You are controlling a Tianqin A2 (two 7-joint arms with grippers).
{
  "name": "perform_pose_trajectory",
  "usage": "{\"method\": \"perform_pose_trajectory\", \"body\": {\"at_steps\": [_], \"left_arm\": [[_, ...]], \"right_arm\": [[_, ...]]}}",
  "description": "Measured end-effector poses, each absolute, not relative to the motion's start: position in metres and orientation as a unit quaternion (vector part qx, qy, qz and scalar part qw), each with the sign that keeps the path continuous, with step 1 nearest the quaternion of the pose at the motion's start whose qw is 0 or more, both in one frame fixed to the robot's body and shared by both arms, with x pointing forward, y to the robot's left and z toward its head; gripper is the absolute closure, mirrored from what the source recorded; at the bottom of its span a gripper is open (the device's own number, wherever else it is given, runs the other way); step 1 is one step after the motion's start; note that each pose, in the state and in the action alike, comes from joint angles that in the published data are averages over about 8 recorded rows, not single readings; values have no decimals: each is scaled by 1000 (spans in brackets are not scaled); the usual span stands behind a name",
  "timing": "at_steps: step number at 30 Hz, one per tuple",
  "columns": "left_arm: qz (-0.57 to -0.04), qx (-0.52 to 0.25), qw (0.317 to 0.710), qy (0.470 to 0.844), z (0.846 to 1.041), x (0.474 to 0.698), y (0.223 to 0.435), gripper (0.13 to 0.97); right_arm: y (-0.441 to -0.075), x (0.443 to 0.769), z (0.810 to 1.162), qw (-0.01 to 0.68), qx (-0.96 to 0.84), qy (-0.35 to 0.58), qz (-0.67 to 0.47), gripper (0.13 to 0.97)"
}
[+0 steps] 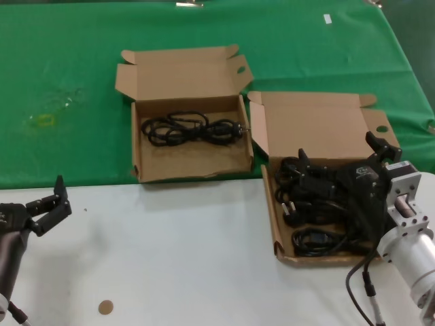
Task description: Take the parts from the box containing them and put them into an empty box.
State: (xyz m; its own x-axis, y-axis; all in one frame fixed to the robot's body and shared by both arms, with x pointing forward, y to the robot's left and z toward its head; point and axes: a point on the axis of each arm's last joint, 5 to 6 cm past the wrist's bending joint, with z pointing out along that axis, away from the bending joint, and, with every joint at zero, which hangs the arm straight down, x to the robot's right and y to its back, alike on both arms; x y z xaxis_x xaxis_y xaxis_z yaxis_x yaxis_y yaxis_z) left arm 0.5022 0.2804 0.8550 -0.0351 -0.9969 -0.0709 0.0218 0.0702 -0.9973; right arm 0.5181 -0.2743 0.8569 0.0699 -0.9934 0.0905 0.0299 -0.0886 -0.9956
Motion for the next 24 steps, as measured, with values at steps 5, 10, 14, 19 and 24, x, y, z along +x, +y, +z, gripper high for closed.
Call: {"method": "perform_pose_trajectory", "body": {"at_steps": [5,10,14,19,24], "left_arm": [[-496,-468,513,521,855,502,280,132],[-496,-468,513,521,855,502,280,132],[-496,-468,513,521,855,502,280,132],[-496,-468,513,521,855,502,280,132],[-496,-468,513,521,855,502,280,132]], "right_arm": [[-274,518,857,501,-533,452,-510,130],[-274,518,857,501,-533,452,-510,130],[-274,518,857,501,-533,452,-510,130],[-274,518,857,501,-533,452,-510,130],[-274,518,857,501,-533,452,-510,130]]}}
